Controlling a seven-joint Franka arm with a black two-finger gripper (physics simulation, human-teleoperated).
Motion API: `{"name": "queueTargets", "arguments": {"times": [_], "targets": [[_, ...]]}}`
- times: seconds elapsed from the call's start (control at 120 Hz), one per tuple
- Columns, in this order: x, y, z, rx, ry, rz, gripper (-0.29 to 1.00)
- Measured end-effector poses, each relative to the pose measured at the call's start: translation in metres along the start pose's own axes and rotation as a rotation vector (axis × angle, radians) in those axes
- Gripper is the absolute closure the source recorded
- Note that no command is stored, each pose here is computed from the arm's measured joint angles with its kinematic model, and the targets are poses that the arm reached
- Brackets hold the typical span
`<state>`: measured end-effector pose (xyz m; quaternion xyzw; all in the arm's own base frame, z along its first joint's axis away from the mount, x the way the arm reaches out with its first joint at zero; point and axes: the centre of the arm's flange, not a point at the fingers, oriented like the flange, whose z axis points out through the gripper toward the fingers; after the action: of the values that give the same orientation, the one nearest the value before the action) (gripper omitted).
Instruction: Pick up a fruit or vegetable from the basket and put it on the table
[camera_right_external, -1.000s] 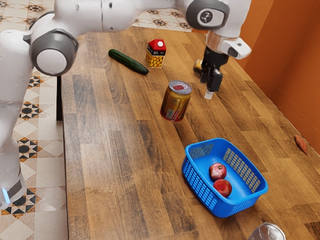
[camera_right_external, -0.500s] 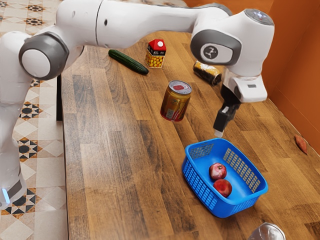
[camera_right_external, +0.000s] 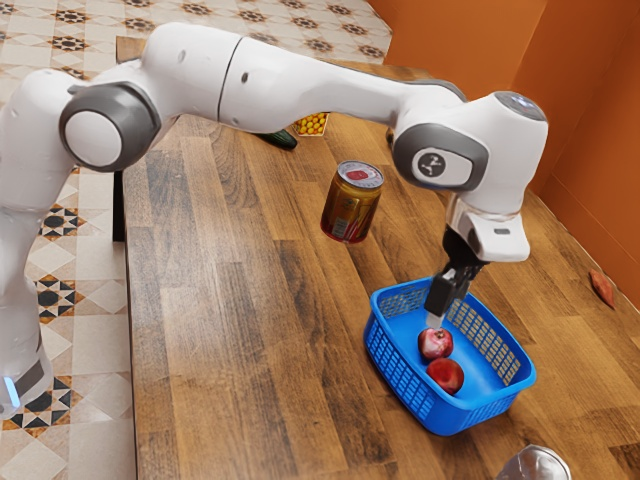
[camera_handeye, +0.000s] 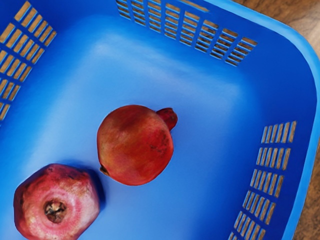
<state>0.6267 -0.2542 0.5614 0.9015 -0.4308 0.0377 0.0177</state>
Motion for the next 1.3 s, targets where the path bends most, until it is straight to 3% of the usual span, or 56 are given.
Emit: {"name": "queueTargets", "arguments": {"times": [0.267, 1.3], "targets": [[0.028, -0.009, 0.043, -0.028, 0.024, 0.018, 0.0], [0.039, -0.028, 0.125, -0.093, -0.04, -0.002, 0.0]]}}
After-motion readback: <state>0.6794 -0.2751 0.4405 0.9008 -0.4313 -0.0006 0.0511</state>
